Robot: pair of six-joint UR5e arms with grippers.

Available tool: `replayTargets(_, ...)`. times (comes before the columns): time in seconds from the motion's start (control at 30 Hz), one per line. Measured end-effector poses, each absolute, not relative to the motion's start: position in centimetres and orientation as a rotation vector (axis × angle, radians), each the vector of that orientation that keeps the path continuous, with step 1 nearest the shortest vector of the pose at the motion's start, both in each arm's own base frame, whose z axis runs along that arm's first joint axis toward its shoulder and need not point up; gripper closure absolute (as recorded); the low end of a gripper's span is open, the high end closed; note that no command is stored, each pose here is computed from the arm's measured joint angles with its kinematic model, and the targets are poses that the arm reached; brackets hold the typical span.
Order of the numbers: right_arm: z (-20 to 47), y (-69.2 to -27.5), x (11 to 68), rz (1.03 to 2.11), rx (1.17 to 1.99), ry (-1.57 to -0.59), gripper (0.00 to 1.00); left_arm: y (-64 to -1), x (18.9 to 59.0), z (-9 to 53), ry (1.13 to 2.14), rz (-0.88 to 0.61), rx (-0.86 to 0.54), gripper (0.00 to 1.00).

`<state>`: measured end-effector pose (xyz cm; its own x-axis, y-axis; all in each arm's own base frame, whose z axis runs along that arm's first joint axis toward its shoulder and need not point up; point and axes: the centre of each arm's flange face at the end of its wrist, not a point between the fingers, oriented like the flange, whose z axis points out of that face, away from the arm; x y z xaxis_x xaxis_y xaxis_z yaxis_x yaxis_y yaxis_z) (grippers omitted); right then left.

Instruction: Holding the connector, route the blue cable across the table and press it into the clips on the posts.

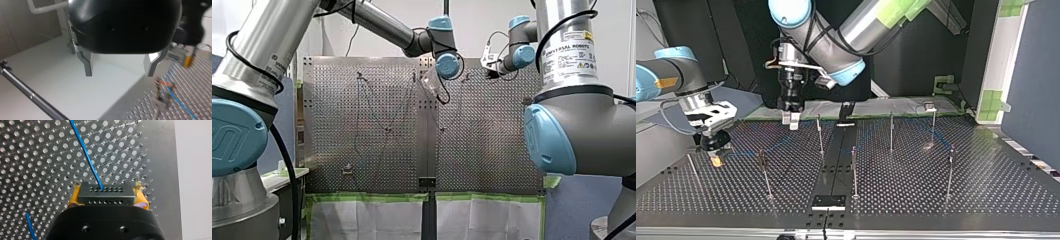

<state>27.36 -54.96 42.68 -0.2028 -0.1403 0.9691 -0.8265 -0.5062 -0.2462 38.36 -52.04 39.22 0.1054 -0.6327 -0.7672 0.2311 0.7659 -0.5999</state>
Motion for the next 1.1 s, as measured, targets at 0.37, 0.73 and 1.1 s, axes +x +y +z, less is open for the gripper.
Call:
replayTargets(0.37, 42.7, -55.0, 27.4, 1.76, 1.551, -1.139, 1.0, -50.9, 37.7, 35.0, 1.33, -0.568, -0.354, 0.0)
replayTargets(0.73, 42.7, -55.0, 27.4, 1.76, 1.551, -1.139, 1.0, -50.1, 36.9, 31.9, 1.333, -0.556, -0.338, 0.0)
replayTargets(1.1, 42.7, -55.0, 27.4, 1.76, 1.551, -1.139, 1.0, -48.7, 35.8, 28.5, 1.333, -0.554, -0.341, 0.0)
